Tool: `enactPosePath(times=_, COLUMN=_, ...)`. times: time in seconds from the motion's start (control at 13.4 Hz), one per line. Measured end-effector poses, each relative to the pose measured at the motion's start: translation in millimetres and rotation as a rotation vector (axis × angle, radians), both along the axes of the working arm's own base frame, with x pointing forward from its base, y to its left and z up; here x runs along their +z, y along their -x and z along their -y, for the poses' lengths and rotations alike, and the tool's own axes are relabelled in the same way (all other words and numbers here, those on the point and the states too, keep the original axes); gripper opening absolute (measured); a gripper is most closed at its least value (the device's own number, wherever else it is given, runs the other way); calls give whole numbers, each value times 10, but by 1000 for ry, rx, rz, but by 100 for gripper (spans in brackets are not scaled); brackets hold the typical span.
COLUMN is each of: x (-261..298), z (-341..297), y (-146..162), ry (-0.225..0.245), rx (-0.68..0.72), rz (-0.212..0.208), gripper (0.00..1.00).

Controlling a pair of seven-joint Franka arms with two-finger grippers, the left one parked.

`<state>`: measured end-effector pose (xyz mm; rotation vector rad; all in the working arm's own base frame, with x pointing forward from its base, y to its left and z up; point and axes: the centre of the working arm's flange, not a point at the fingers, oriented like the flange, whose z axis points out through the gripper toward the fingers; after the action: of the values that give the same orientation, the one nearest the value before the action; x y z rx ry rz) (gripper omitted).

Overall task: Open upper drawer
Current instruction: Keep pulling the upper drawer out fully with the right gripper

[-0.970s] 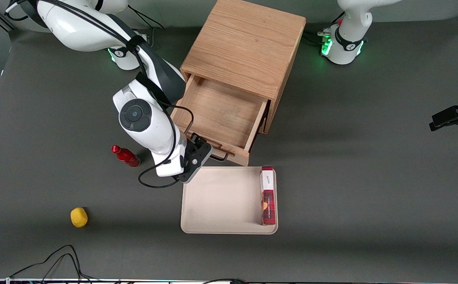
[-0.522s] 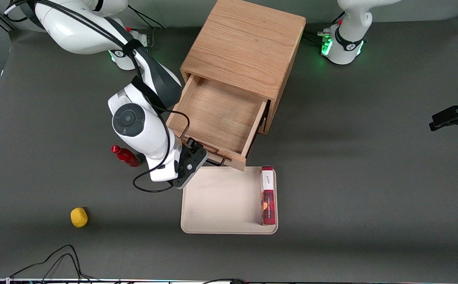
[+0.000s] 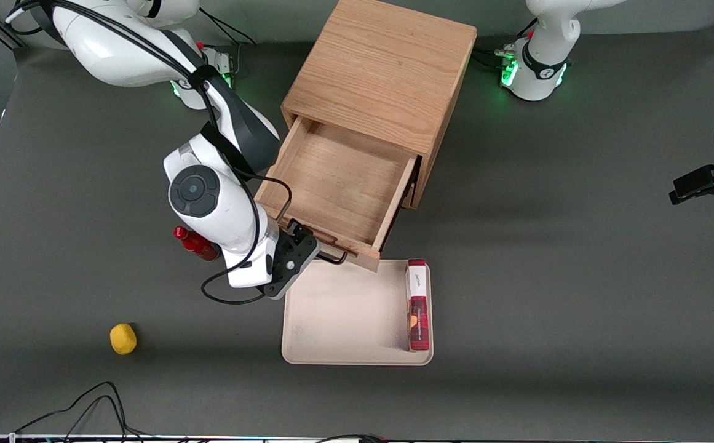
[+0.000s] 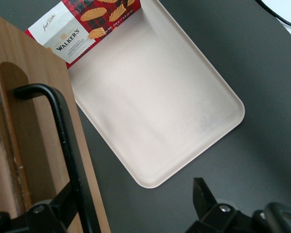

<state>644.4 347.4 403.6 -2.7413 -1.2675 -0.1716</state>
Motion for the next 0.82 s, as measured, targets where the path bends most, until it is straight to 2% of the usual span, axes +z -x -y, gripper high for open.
enactPosePath(times=0.6, x=-10, z=4, y=-21, ry=-10, rx=-7, rz=-6, gripper=100)
enactPosePath(times=0.82, x=-2, z=89, y=-77, ry=-67, rx=-51, rz=-41, gripper=100)
